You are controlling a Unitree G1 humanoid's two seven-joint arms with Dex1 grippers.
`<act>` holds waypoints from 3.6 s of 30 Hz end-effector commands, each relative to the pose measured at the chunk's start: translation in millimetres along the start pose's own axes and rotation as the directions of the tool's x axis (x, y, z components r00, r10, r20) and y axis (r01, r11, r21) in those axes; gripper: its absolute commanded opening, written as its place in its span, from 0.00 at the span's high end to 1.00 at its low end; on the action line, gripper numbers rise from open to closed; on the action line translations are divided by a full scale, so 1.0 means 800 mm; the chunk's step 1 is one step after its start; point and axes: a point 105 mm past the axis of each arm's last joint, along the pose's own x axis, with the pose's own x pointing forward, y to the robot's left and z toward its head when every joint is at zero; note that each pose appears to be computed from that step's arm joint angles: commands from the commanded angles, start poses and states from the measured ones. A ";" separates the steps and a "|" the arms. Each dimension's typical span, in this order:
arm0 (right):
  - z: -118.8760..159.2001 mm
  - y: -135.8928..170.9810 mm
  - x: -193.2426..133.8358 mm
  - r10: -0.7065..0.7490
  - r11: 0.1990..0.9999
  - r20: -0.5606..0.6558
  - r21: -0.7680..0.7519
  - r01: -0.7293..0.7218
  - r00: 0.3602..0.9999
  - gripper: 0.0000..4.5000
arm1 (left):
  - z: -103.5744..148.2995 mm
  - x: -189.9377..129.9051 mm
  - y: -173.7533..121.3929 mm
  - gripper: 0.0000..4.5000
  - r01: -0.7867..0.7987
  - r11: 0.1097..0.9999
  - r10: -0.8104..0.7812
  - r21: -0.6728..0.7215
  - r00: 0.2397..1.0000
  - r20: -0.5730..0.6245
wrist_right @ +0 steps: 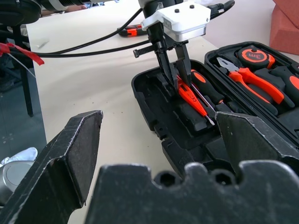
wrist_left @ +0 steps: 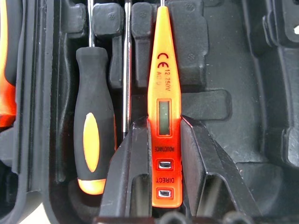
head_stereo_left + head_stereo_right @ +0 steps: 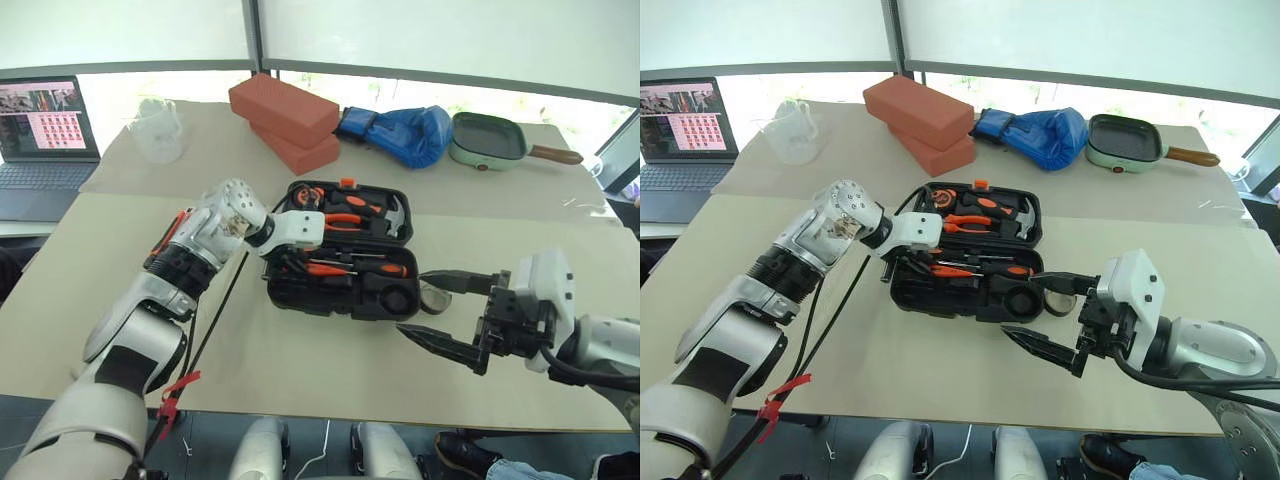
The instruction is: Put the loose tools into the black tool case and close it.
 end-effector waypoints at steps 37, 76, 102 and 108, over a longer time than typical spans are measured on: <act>0.019 -0.006 0.008 -0.001 1.000 0.047 -0.024 0.002 0.999 0.00 | 0.008 -0.033 -0.016 0.99 -0.061 0.993 0.102 -0.101 0.876 0.472; 0.016 -0.005 0.006 -0.004 1.000 0.041 0.006 0.004 0.999 0.00 | -0.056 0.010 -0.021 0.99 -0.113 0.974 0.181 -0.199 0.910 0.374; 0.009 -0.009 0.006 -0.034 0.999 0.044 0.023 0.033 0.998 0.00 | -0.011 -0.007 -0.006 0.99 -0.124 0.987 0.158 -0.105 0.882 0.444; 0.009 -0.010 0.005 -0.047 0.999 0.047 0.029 0.045 0.998 0.00 | -0.030 -0.001 -0.010 0.99 -0.111 0.990 0.137 -0.092 0.920 0.366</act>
